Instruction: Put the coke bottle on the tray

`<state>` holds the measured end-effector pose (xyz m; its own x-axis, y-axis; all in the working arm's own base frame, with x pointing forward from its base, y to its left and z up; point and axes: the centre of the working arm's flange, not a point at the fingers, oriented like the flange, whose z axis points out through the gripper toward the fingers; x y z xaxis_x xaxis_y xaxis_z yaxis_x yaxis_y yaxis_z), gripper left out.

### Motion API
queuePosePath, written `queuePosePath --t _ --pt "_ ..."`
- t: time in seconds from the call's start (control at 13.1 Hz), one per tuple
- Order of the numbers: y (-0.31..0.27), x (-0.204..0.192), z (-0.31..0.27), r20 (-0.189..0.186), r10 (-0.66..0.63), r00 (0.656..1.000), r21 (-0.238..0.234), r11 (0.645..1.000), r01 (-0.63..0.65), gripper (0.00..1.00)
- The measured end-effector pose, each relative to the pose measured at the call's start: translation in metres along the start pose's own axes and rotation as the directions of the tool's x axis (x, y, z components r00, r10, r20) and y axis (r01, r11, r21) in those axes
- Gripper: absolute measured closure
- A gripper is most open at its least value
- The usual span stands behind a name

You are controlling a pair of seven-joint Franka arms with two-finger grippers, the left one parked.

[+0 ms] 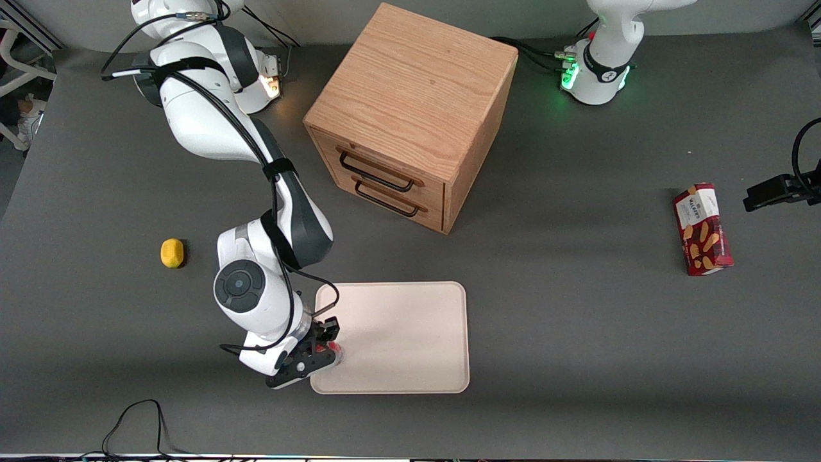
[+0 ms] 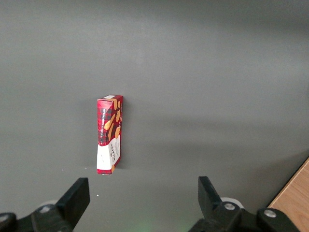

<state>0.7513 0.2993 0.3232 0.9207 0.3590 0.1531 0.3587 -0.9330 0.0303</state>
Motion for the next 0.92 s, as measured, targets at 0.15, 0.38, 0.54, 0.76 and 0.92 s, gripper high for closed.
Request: queuePosePath --t 0.15,0.38,0.54,0.76,0.92 --pt "0.000 0.000 0.001 -0.005 0.000 1.000 0.000 1.000 0.000 0.63" --pt "0.000 0.002 -0.002 -0.019 0.000 1.000 0.000 1.000 0.000 0.31" --pt "0.001 0.004 -0.018 -0.033 0.002 0.999 0.001 1.000 -0.002 0.11" --pt "0.010 -0.003 -0.085 0.010 0.013 1.000 0.007 1.000 -0.013 0.00" --pt "0.029 -0.019 -0.153 0.041 0.039 0.998 0.011 0.999 -0.039 0.00"
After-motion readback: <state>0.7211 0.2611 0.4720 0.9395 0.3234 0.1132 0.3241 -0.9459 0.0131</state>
